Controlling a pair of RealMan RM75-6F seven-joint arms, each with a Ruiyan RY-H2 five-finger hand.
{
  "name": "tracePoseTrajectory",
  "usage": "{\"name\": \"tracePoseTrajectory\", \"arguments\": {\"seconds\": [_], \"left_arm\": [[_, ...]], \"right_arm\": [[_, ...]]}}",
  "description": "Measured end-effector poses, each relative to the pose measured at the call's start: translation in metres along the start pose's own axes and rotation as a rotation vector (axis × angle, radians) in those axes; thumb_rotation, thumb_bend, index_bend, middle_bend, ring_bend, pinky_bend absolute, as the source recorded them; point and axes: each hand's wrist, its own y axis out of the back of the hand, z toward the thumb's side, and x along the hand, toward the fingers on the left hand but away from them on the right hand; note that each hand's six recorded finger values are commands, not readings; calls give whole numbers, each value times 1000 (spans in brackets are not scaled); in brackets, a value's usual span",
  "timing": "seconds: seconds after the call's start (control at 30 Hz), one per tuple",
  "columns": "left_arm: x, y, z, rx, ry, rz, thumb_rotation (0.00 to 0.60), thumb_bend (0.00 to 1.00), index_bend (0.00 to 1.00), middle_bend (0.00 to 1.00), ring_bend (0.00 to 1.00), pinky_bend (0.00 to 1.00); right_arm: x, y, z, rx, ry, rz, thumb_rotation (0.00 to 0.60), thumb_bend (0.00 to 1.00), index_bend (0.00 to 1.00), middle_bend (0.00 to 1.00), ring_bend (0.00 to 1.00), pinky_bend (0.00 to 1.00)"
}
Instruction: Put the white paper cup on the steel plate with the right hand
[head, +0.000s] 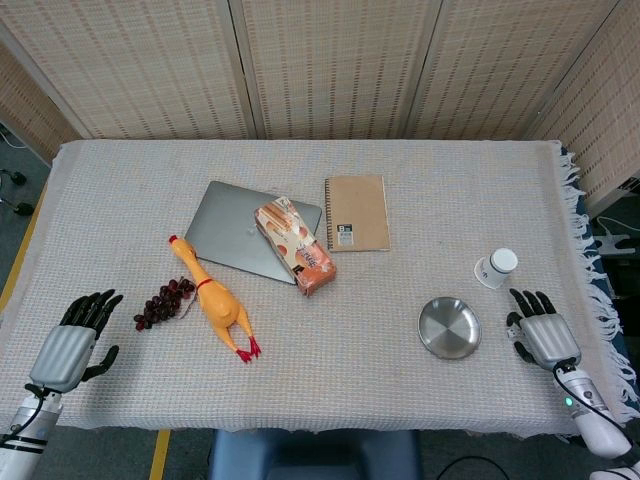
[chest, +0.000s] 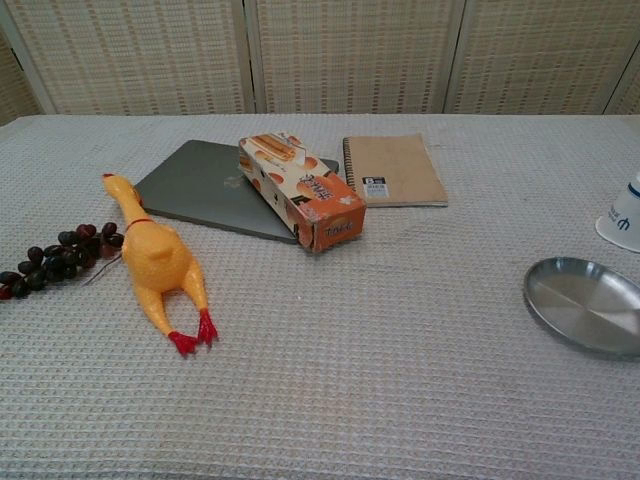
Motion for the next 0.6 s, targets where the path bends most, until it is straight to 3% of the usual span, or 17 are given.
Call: {"name": "tracePoseTrajectory", "arguments": {"seconds": [0.33, 0.6], "left_arm": [[2, -2, -2, 7, 9, -6, 600, 409, 0, 0, 0, 85], [2, -1, -2, 9, 9, -3, 600, 410, 0, 0, 0, 86]], "right_arm": [[-9, -4, 5, 5, 4, -1, 600, 262, 467, 3, 0, 160], [-9, -5, 3, 17, -17, -18, 600, 262, 504, 3, 0, 185]]}}
